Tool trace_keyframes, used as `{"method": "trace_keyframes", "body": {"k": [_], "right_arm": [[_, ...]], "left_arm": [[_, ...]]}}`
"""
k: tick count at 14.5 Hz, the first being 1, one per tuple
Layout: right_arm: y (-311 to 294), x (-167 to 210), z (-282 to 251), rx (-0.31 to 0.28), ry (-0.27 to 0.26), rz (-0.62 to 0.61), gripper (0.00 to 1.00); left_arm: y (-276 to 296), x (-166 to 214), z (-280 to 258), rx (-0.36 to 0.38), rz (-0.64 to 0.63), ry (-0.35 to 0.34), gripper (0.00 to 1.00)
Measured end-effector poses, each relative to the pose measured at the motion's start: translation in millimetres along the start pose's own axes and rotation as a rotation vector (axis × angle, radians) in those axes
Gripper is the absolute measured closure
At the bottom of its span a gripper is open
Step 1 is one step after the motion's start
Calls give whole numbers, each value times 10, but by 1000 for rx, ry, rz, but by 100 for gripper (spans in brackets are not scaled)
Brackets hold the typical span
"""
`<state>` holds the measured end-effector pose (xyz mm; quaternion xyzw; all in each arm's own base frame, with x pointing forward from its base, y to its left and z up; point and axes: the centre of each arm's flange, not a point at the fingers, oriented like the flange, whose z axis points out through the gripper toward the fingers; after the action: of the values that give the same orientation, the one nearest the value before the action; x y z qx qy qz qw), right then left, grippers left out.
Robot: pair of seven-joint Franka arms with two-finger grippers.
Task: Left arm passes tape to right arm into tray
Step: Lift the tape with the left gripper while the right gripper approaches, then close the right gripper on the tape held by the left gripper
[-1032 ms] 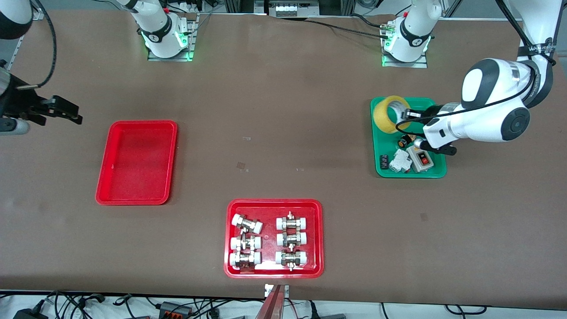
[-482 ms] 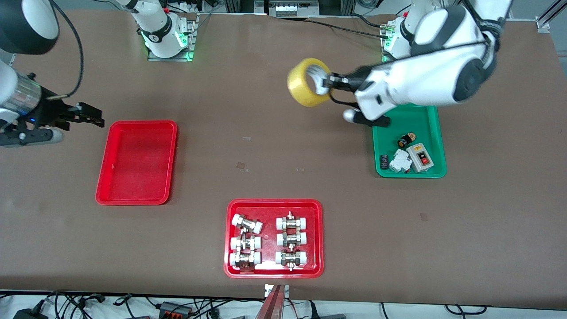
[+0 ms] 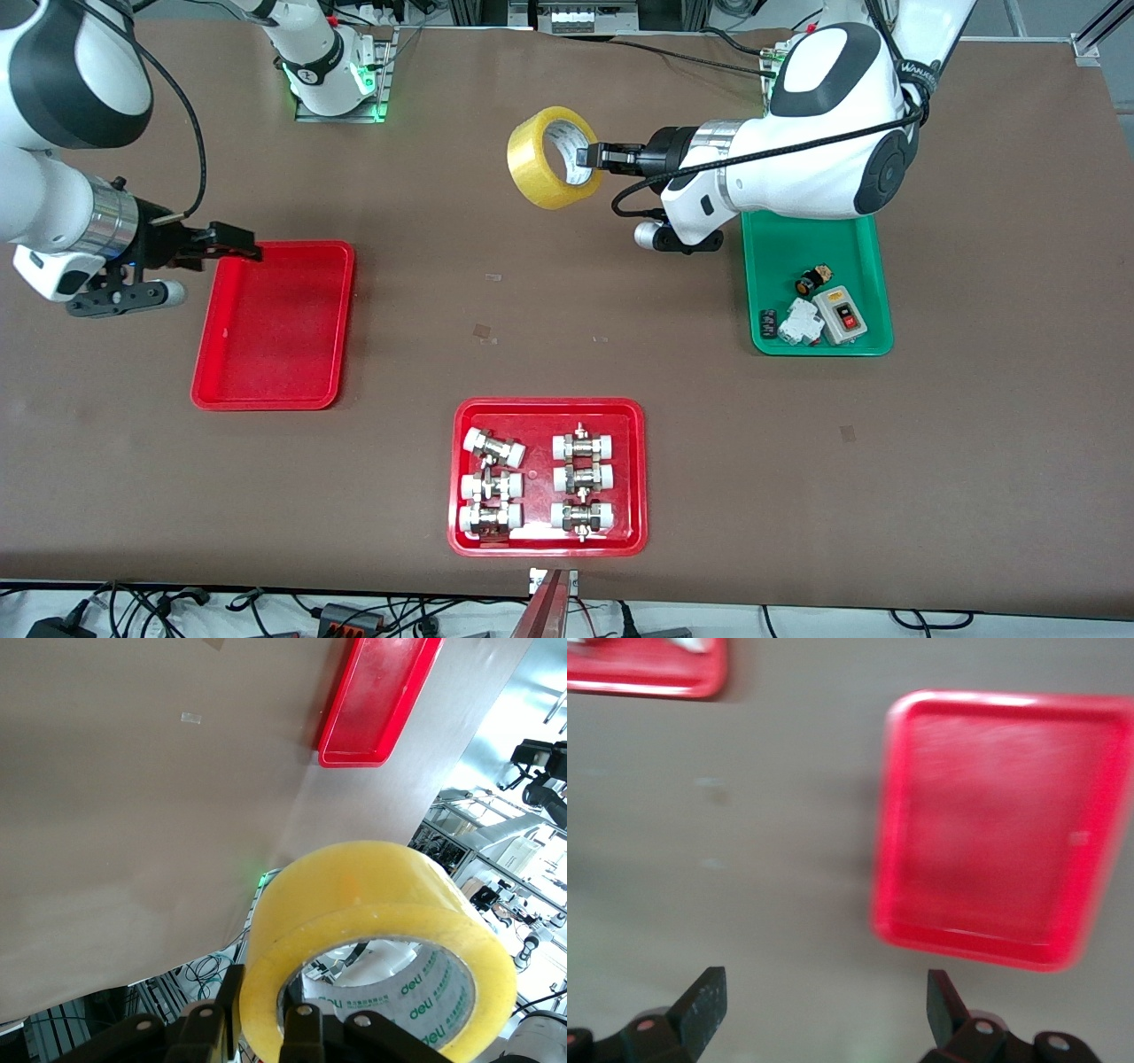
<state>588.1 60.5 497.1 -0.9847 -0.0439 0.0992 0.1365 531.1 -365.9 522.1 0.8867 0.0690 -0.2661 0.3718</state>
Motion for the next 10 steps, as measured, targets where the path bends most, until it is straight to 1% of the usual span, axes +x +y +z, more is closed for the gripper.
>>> {"method": "trace_keyframes", "body": {"k": [1, 2, 3, 5, 6, 9, 10], "right_arm": [[-131, 0, 8, 88, -2, -3, 0], [-300, 1, 20, 158, -2, -16, 0], [-539, -2, 33, 210, -4, -44, 0], [-1157, -40, -7, 261, 5, -121, 0], [-1496, -84, -76, 286, 15, -125, 0], [-2235, -210, -330, 396, 55, -37, 0], [-2383, -228, -360, 419, 70, -9, 0]], "left_arm": [[1, 13, 1, -3, -1, 5, 78], [2, 19, 1, -5, -1, 8, 78], [3, 21, 0, -6, -1, 9, 78], [9, 20, -12, -7, -1, 11, 78], [13, 19, -21, -8, 0, 12, 78], [16, 19, -26, -9, 1, 13, 78], [14, 20, -29, -9, 1, 13, 78]]}}
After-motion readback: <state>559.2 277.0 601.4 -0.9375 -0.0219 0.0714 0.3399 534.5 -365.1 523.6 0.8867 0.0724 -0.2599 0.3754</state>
